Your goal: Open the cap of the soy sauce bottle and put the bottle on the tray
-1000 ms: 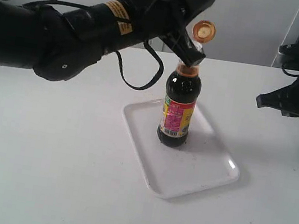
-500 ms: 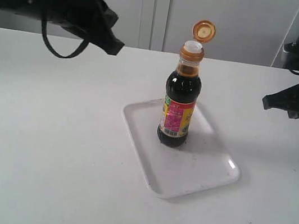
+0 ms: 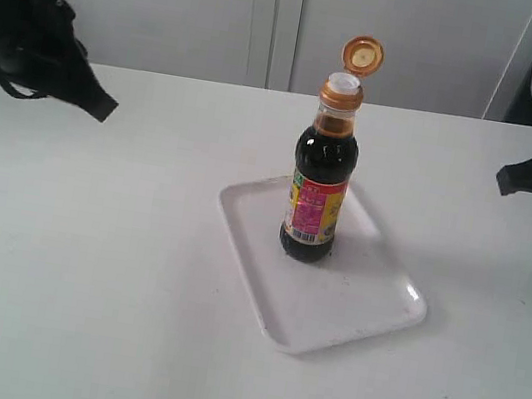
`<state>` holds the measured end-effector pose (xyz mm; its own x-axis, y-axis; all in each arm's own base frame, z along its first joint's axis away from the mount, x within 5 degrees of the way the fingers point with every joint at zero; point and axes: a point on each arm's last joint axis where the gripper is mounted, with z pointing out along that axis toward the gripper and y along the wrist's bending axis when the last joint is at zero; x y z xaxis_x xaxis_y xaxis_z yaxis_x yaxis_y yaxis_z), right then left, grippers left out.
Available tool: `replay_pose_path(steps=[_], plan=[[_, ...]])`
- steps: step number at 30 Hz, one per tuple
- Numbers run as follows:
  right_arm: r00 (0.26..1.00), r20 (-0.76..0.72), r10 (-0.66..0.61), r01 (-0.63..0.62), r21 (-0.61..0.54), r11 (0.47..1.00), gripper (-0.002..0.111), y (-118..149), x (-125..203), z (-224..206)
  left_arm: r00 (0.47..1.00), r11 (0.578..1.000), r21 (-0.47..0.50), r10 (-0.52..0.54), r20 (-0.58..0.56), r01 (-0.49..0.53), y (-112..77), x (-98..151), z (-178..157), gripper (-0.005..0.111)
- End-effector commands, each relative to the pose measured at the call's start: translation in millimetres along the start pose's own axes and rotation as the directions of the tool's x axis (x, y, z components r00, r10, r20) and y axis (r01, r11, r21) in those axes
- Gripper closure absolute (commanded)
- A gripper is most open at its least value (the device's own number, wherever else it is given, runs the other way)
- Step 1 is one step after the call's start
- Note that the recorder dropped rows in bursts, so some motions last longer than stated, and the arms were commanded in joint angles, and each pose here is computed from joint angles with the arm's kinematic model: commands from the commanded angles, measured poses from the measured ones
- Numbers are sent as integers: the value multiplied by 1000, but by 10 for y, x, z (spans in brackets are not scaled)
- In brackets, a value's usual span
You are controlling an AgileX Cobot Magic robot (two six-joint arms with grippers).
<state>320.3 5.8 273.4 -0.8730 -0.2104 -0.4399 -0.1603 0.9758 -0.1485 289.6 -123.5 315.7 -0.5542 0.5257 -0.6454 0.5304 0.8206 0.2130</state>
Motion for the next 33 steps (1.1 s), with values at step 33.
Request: replay_pose_path(steps=[33], plan=[[992, 113, 48, -44, -38, 998, 108, -4, 214, -813, 997, 996, -49, -76, -32, 75, 64, 708, -742, 107]])
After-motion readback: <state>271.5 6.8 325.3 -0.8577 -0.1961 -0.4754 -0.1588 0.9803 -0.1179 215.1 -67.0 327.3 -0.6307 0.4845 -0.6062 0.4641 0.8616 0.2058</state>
